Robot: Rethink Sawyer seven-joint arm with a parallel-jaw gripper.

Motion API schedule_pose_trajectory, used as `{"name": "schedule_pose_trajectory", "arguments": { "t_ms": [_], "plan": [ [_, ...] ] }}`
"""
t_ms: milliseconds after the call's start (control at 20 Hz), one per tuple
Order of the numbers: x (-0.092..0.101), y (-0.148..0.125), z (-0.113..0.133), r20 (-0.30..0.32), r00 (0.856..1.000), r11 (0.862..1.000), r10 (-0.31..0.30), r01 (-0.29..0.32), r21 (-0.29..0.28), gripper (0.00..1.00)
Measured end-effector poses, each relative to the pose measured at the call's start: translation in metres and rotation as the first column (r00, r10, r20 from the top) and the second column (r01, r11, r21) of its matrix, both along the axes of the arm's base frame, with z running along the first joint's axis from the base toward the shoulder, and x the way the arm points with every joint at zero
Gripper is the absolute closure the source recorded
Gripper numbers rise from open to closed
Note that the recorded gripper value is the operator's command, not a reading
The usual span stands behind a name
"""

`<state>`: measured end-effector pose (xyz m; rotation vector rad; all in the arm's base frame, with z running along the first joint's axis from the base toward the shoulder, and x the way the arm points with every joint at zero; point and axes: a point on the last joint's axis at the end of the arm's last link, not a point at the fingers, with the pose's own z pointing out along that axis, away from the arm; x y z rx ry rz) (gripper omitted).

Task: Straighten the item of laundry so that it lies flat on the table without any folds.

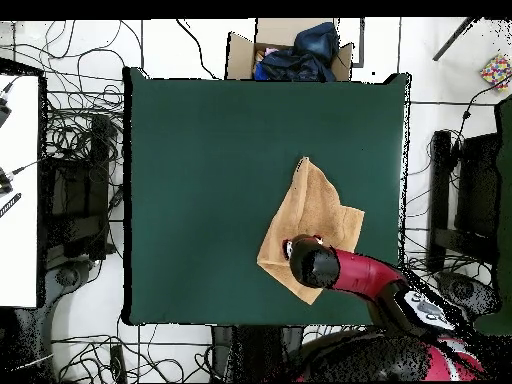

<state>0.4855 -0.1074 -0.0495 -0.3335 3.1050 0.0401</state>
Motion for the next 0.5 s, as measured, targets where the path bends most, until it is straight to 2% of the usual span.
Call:
{"name": "schedule_pose_trajectory", "arguments": {
  "t_ms": [500],
  "plan": [
    [0.0013, 0.0064, 0.0006, 0.004, 1.0, 1.0, 0.014, -0.014, -0.011, 0.0]
  ]
}}
